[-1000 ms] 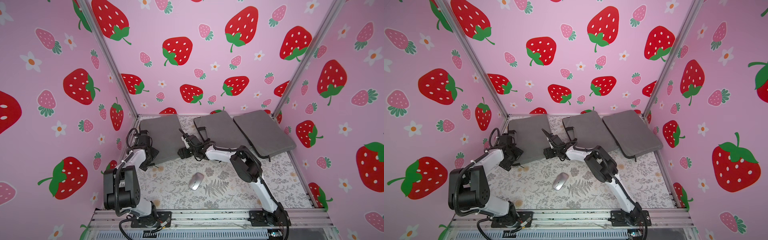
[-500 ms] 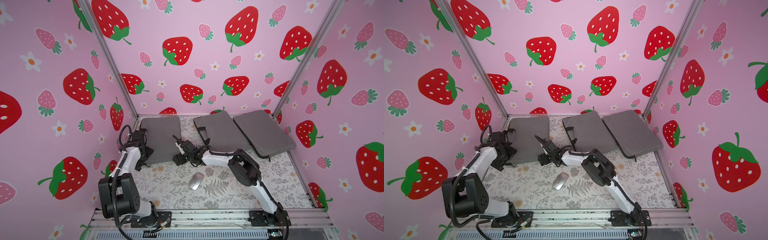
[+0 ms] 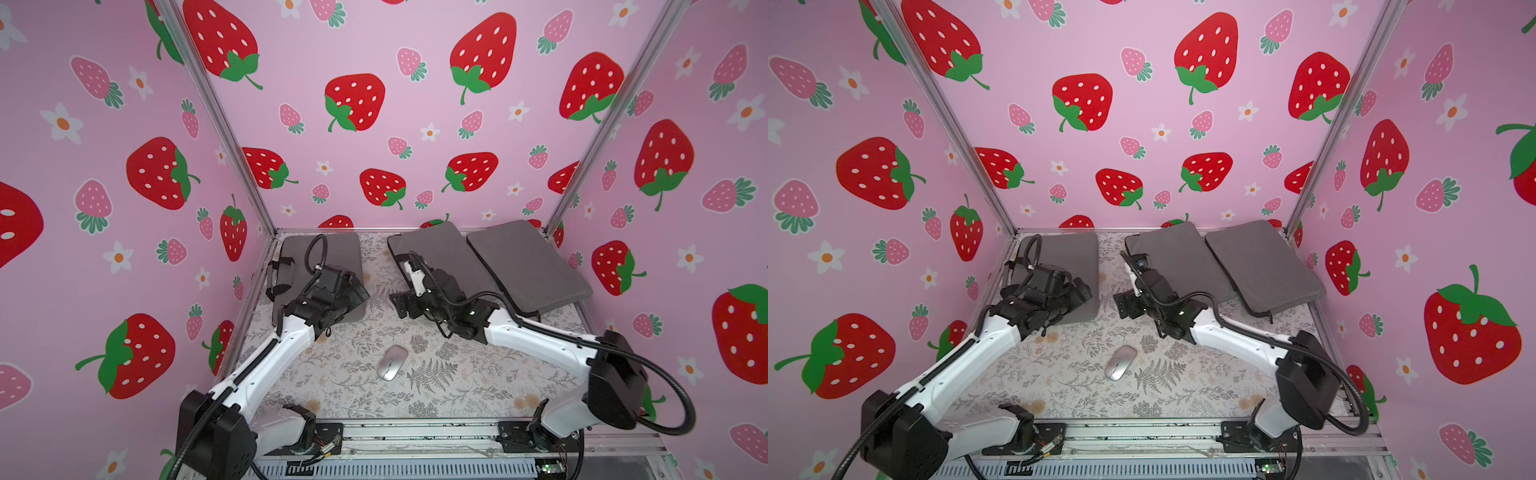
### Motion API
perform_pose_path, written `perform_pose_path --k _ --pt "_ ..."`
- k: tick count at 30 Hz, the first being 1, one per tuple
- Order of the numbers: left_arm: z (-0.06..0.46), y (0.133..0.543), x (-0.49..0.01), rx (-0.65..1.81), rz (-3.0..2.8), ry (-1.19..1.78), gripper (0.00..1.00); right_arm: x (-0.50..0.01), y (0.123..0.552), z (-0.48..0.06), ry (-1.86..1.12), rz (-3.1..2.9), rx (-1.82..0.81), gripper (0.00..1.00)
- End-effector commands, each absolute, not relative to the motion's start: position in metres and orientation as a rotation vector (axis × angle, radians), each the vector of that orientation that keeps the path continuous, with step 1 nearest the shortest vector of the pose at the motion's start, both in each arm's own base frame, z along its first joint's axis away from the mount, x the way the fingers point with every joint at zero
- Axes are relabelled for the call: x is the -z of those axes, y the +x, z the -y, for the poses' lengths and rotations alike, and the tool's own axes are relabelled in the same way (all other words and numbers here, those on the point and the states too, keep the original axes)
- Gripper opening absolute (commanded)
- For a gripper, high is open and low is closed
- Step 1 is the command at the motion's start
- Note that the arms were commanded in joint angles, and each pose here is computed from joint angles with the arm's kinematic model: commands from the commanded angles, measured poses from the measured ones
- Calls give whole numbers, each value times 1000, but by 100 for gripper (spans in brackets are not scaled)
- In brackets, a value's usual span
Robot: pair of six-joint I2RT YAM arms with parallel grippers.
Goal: Put the mouse into the laptop bag
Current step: Move the zippered laptop bag to the center of the board.
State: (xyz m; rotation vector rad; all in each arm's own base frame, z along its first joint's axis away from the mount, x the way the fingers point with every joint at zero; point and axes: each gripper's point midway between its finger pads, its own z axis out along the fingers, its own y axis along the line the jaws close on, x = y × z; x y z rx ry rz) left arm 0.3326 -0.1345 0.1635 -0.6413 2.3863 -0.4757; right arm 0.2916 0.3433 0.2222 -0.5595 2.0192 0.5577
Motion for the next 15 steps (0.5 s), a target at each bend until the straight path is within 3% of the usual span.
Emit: perform_pose_path --k 1,8,15 --pt "195 357 -150 655 -2385 -609 97 -189 310 -263 -387 -2099 -339 94" --pt "296 396 -111 795 -2506 -498 91 -170 315 -138 -114 -2141 -117 95" --pt "344 417 -68 867 -2582 -499 86 -149 303 -66 69 -2142 64 98"
